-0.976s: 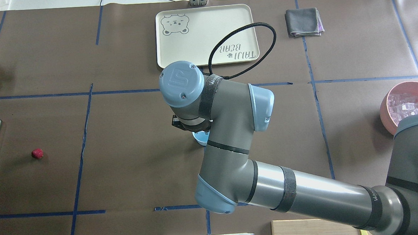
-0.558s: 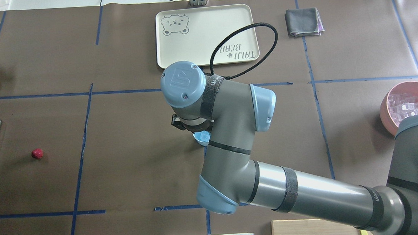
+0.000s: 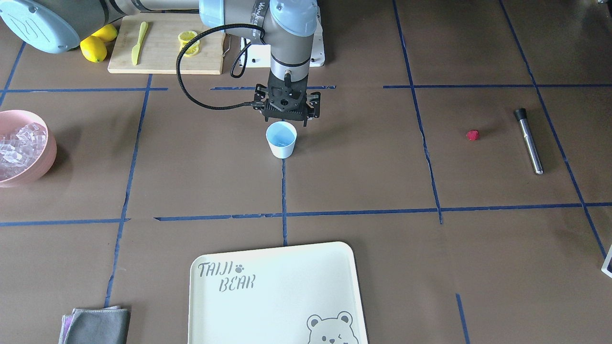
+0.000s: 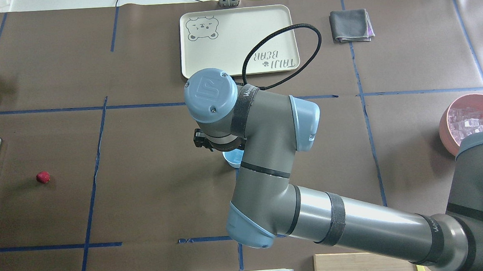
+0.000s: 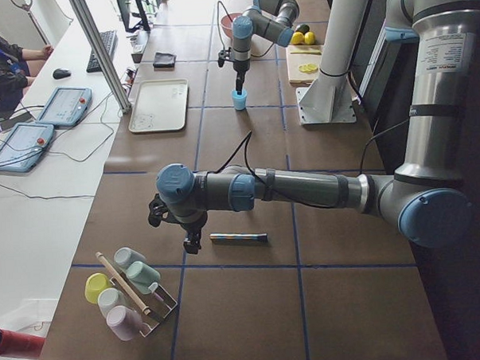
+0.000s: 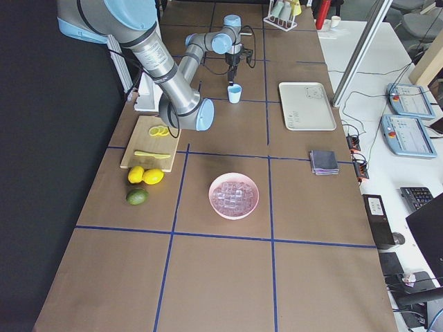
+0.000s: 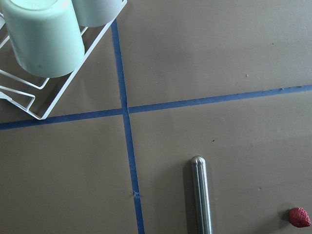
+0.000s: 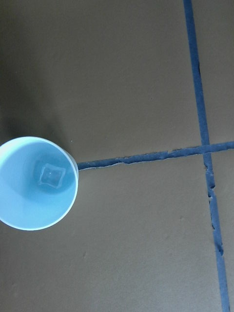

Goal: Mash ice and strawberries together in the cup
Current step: 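Move the empty right gripper back over the ice bowl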

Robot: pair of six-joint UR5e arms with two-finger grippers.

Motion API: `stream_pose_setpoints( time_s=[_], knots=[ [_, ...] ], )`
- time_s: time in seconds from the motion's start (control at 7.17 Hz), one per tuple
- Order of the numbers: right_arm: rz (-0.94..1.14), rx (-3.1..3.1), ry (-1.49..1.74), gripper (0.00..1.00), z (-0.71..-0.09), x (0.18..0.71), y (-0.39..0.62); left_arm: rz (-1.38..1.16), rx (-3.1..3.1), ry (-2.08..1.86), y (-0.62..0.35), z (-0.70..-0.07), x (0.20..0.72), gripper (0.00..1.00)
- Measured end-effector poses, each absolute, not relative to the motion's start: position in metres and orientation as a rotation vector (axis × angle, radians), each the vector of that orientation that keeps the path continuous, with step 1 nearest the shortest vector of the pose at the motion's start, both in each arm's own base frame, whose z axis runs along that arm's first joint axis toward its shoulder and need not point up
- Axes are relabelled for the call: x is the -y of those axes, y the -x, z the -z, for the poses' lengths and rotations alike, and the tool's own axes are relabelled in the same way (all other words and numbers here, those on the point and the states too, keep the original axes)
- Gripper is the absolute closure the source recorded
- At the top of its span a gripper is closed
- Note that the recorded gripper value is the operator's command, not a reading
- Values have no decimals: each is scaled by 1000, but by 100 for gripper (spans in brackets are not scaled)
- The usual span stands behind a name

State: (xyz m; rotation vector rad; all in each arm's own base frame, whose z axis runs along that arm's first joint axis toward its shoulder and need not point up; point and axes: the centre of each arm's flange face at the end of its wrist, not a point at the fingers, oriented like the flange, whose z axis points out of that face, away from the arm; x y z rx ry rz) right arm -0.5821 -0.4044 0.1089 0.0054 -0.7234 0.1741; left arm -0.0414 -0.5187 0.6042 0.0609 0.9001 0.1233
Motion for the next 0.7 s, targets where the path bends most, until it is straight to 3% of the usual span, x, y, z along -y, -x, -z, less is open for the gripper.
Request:
stream_pose_setpoints(
  time_s=[0.42,0.7],
  knots=[
    [-207,764,-49,0,-97,410,488,-125,-898,-64,42,-603,519,0],
    [-153,758,-131,0,-161,420,366,-126,-899,-66,41,-602,520,0]
  ],
)
